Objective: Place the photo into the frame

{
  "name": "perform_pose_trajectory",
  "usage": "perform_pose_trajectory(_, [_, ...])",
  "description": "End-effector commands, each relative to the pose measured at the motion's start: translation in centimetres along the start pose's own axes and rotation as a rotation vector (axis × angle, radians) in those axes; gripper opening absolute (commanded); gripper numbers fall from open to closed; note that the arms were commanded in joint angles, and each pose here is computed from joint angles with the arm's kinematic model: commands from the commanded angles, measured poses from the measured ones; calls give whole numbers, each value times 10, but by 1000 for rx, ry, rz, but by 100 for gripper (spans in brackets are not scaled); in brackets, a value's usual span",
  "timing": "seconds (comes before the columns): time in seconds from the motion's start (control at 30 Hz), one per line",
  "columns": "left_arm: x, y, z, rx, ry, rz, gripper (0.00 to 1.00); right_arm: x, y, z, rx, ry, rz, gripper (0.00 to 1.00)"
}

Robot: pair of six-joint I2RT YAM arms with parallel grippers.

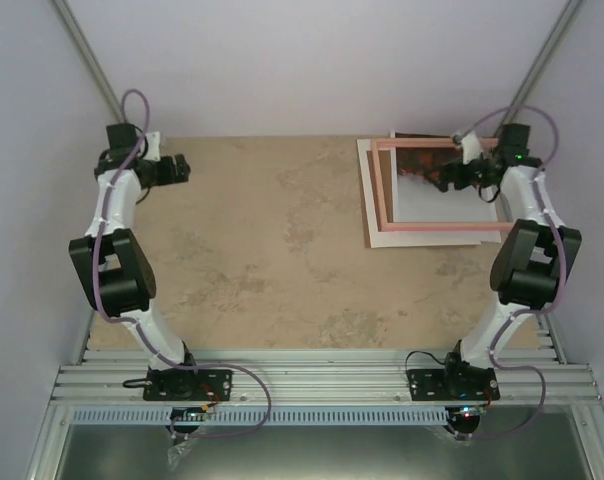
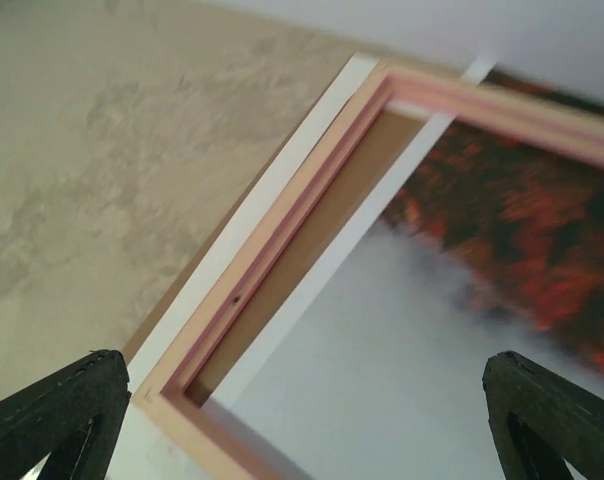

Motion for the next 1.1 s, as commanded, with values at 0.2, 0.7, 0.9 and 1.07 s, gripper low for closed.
perform_pose_trajectory(0.2, [-27,-8,-64,46,16,105,99,87,-79,-28,226,121,35,97])
perform_pose_trajectory(0.7, [-28,7,-74,-42,68,231,99,121,-169,-19,342,166,-143,85])
perform_pose_trajectory(0.9, [-25,11,-69,-69,83,262,99,96,-191,-17,353,157,-289,74])
perform_pose_trajectory(1.07, [-24,12,-68,-75,87,274,99,81,-206,-21,362,124,-355,65])
Point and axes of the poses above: each gripper's point midway between its finger pads, its own y axis back along the fingers, its own x axis along the line the jaws close on, z = x × y, the point moved 4 cm from there along y, back along the fingers, and after that the axes turned 7 degrees about y, right-handed, at the moved point
